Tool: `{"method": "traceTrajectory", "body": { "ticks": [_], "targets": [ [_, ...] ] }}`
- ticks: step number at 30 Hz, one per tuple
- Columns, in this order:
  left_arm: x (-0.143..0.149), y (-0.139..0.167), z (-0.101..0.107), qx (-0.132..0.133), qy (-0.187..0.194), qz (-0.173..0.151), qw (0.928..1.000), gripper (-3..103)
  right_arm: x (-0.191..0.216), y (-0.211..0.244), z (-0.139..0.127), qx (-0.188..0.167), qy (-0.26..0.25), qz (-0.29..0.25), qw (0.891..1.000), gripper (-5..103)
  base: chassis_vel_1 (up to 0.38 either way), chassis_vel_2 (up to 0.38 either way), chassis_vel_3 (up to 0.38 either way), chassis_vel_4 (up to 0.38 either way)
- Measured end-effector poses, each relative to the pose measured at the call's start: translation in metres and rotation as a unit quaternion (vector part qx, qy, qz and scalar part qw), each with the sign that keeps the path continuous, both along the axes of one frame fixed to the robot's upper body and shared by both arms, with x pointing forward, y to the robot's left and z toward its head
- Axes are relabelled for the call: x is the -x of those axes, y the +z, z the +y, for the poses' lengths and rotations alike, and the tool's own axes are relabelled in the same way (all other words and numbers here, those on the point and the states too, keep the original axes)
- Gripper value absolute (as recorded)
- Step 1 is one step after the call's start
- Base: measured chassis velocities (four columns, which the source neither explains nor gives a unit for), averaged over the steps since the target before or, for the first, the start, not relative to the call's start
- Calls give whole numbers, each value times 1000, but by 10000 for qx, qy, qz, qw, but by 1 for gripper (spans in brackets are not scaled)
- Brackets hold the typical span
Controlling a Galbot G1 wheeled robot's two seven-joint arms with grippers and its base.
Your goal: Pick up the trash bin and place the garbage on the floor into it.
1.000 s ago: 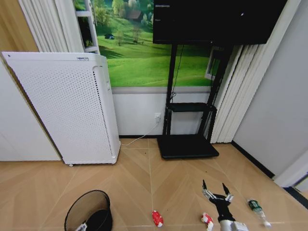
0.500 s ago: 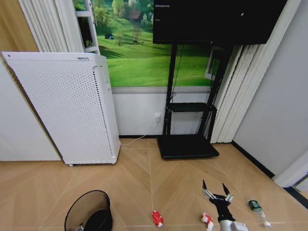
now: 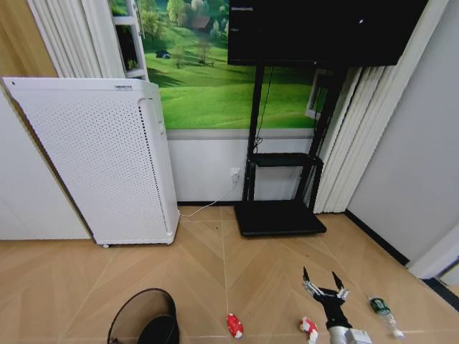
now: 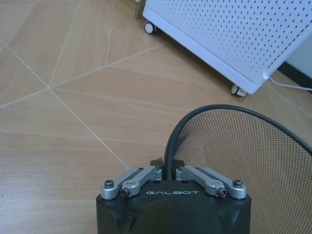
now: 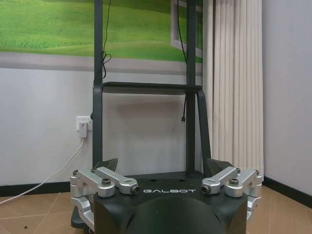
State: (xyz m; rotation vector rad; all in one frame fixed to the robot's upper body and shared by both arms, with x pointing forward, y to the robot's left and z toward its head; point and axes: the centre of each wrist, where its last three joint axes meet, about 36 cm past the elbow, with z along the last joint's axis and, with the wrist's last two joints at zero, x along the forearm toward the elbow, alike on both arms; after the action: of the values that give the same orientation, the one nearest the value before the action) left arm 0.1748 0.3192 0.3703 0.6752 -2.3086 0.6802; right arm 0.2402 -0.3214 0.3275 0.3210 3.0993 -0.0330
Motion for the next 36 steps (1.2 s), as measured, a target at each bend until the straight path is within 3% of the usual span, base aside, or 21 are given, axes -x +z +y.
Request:
{"method": "traceTrajectory", "body": {
  "ticks": [7,10,14,15,18,21,25,31,36],
  "targets": [
    [2,1,4,-322,-85,-311,9990,7,5,0,2,-95,-87,95,9999,100,0,0,0,0],
    [4,-3,11,-1055,-253,-589,9924,7,9,-1,1,-73,-108,163,9998,100,0,0,0,0],
    [5,1,20,-1464,-369,-940,9841,7,14,-6,2,80,-54,219,9997,100,0,0,0,0],
    [5,1,20,-1464,-369,-940,9841,7,14,-6,2,80,-54,219,9997,100,0,0,0,0],
    [3,11,33,-2159,-515,-1340,9658,7,20,-10,10,215,80,315,9992,100,0,0,0,0],
    [2,14,35,-2307,-542,-1413,9612,7,22,-12,12,251,128,331,9991,100,0,0,0,0],
    [-1,23,45,-2843,-586,-1559,9441,7,25,-15,20,298,256,341,9986,100,0,0,0,0],
    [-1,22,51,-3189,-597,-1589,9325,7,25,-15,21,330,278,303,9986,100,57,55,-54,-58],
    [-1,20,52,-3271,-574,-1646,9288,7,27,-18,21,330,278,317,9986,100,163,167,-141,-187]
  ]
}}
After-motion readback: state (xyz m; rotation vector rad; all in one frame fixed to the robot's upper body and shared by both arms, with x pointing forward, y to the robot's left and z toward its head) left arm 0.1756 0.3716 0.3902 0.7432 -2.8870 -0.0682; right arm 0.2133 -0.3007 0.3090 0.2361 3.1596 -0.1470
